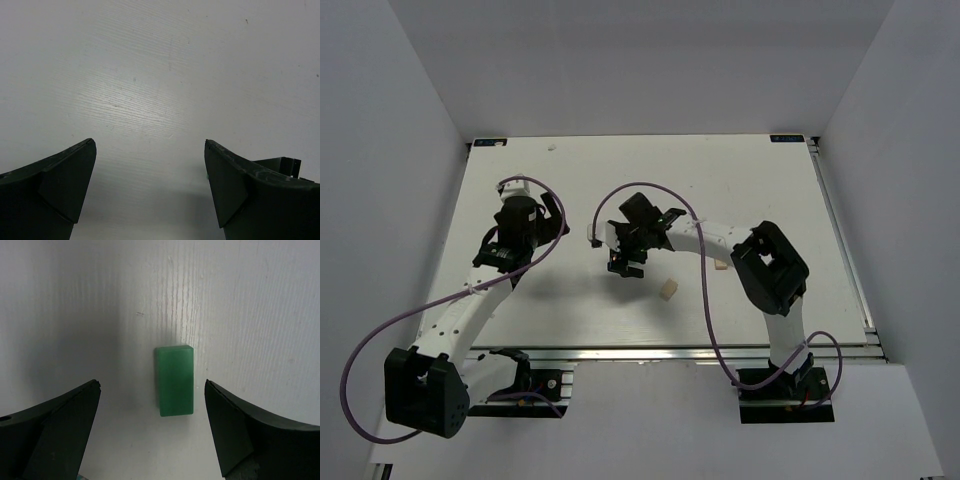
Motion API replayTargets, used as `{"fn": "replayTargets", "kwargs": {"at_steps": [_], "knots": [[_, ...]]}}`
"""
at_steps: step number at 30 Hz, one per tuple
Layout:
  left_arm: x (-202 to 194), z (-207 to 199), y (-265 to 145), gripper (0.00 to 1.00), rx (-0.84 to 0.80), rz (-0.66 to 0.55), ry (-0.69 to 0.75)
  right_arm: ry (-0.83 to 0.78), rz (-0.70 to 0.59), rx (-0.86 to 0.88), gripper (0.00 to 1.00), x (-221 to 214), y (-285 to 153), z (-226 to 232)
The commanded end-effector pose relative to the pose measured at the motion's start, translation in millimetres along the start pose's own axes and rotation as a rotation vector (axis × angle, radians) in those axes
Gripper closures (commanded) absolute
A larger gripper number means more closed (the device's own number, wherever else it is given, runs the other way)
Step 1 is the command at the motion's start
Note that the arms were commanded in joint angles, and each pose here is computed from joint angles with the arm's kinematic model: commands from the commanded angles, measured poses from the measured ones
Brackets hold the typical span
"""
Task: Build the wood block tower
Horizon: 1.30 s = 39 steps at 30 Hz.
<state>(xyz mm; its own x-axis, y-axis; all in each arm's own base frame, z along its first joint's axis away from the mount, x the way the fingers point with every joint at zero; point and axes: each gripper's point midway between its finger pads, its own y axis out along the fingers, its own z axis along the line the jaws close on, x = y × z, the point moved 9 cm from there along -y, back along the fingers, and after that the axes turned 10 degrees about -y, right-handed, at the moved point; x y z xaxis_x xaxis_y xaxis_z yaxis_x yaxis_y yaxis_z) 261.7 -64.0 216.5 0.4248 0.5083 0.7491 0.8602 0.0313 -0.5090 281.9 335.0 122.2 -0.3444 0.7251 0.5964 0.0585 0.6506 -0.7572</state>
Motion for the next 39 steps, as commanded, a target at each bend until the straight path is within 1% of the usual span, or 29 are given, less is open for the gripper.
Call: {"fn": "replayTargets", "kwargs": {"at_steps": [1, 7, 11, 14, 17, 18, 22, 23, 25, 26, 27, 28, 30, 33, 34, 36, 37, 39], "knots": [[5, 0, -4, 0.02, -0.008, -0.037, -0.004, -0.019, -0.027, 0.008, 0.11, 4, -1, -9], [4, 0, -2, 0.02, -0.002, -0.03, -0.002, -0.005, 0.023, 0.017, 0.12, -10, 12, -10], [4, 0, -2, 0.02, -0.002, -0.026, -0.001, 0.005, 0.023, 0.006, 0.12, -13, 20, -12], [4, 0, -1, 0.02, -0.002, -0.026, -0.001, 0.012, 0.022, 0.005, 0.15, -14, 23, -13], [3, 0, 0, 0.02, -0.004, -0.023, 0.002, 0.013, 0.024, 0.012, 0.19, -16, 26, -13], [3, 0, 0, 0.02, -0.003, -0.022, 0.001, 0.015, 0.026, 0.018, 0.24, -15, 26, -13], [2, 0, 1, 0.02, -0.007, -0.015, 0.003, 0.025, 0.029, 0.029, 0.34, -17, 27, -11], [1, 0, 1, 0.02, -0.004, -0.014, 0.006, 0.029, 0.032, 0.03, 0.45, -17, 27, -11], [1, 0, 1, 0.02, -0.007, -0.01, 0.007, 0.028, 0.03, 0.028, 0.53, -17, 26, -11], [1, -1, 1, 0.02, -0.011, -0.01, 0.008, 0.029, 0.028, 0.024, 0.59, -16, 25, -11], [1, -1, 2, 0.02, -0.013, -0.007, 0.01, 0.032, 0.028, 0.023, 0.71, -16, 25, -12], [1, -1, 1, 0.02, -0.015, -0.007, 0.01, 0.031, 0.026, 0.02, 0.73, -15, 24, -12], [0, -2, 2, 0.02, -0.024, -0.002, 0.011, 0.024, 0.021, 0.006, 0.83, -12, 20, -14], [0, -1, 2, 0.02, -0.023, 0.002, 0.012, -0.003, -0.013, -0.021, 0.87, -3, 5, -17], [0, -2, 2, 0.02, -0.022, 0.0, 0.012, -0.02, -0.034, -0.045, 0.87, 5, -7, -20], [0, -1, 3, 0.02, -0.018, 0.003, 0.012, -0.036, -0.051, -0.059, 0.87, 8, -22, -20], [-1, -1, 3, 0.02, -0.019, 0.005, 0.013, -0.072, -0.072, -0.085, 0.87, 16, -40, -23], [0, -2, 3, 0.02, -0.026, 0.005, 0.014, -0.082, -0.072, -0.069, 0.87, 14, -62, -19]]}}
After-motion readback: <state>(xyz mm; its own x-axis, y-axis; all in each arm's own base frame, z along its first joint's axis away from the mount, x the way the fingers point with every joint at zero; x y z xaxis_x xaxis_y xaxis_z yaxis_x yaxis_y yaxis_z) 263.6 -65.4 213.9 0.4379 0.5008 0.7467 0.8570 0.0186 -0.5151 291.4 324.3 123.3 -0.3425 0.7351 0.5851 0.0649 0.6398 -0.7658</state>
